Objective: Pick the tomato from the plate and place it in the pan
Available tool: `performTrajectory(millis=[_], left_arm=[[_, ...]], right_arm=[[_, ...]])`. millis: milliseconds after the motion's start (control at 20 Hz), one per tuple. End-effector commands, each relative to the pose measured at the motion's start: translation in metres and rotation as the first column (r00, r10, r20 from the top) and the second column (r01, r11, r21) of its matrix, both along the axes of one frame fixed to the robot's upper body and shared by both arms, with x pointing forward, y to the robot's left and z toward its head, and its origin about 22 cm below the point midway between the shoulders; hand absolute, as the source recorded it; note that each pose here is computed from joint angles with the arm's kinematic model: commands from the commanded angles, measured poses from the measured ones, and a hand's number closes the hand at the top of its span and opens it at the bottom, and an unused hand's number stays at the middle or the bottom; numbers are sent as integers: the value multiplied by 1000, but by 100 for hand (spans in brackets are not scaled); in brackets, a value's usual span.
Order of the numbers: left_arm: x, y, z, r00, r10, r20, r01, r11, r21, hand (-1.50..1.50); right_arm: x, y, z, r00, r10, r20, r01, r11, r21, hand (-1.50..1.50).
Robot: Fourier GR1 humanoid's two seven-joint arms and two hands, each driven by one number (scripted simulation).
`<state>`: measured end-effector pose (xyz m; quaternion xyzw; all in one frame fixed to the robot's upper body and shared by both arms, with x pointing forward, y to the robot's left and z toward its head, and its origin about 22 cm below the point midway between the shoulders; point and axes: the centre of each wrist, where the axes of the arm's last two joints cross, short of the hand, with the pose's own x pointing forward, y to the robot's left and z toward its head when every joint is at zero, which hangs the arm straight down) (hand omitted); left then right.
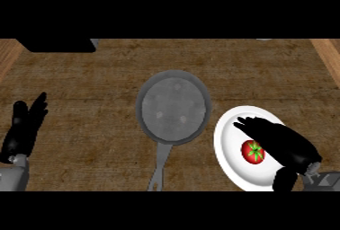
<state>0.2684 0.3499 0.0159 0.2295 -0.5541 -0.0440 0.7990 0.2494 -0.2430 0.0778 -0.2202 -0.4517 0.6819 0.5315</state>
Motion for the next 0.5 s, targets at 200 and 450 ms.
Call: performTrajectory(millis=[200,450], left_arm=[[-7,-7,2,1000,3,21,-3,1000,18,0],[11,11,7,1000,-1,17,1,1000,-2,0]], right_arm=[[5,2,-25,999,-19,-36,18,999,-29,-150],[12,7,-33,999,-30,-34,27,997,-78,-150]])
